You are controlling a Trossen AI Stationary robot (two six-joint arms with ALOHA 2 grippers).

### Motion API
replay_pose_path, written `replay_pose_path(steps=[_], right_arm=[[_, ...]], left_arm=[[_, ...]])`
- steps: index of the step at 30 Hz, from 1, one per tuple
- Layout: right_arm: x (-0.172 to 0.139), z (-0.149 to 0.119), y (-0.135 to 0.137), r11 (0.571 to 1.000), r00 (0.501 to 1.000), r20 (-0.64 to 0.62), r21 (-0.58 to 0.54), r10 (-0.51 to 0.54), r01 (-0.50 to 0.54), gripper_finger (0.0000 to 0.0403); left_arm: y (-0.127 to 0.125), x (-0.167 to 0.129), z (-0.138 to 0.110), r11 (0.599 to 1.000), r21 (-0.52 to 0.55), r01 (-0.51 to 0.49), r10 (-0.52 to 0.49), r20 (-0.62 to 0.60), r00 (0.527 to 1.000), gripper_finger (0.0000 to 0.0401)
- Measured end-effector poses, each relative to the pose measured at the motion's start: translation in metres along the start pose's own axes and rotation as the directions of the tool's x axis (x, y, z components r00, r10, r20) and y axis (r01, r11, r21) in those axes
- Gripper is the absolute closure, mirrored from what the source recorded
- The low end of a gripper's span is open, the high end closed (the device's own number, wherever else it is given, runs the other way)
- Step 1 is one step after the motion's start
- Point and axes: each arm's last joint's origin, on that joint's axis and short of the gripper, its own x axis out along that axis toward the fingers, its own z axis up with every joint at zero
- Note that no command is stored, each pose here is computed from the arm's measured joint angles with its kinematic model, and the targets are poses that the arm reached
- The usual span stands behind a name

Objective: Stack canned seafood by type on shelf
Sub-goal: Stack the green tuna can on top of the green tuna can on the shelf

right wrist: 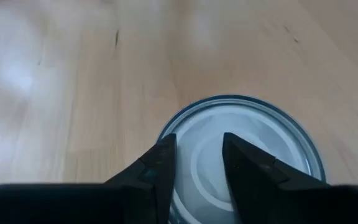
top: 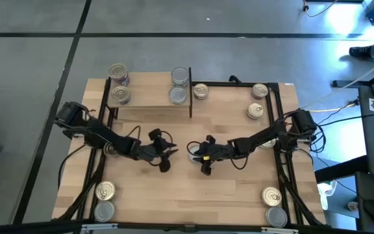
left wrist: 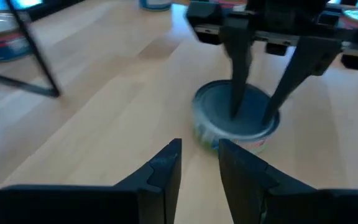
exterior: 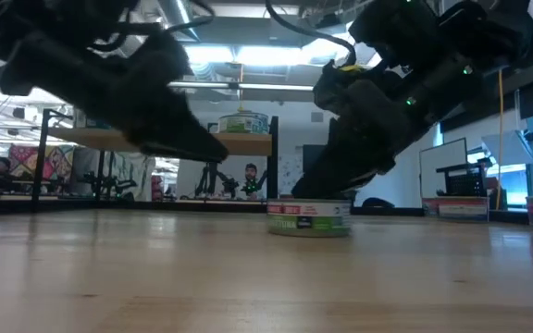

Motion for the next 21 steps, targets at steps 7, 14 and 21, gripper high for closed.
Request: replay_pose_path(steps=[7, 14, 21], right_arm=[[-0.042, 0.018, 0.01, 0.99, 0.998, -0.031, -0.128, 0.046, -0.05, 0.0267], [-0.079, 0.011, 0.02, 0.979, 0.996, -0.082, -0.204, -0.021, 0.004, 0.0267], [-0.087, -0.01, 0.022, 0.968, 0.986, -0.126, -0.236, -0.112, 0.079, 0.0267]], left_arm=[[-0.023, 0.023, 0.013, 0.998, 0.0, 0.056, -0.056, 0.006, 0.998, 0.0302], [-0.04, 0.053, 0.02, 0.993, 0.048, 0.108, -0.108, -0.006, 0.994, 0.0327], [-0.046, 0.084, 0.04, 0.984, 0.008, 0.179, -0.177, -0.125, 0.976, 0.0357]])
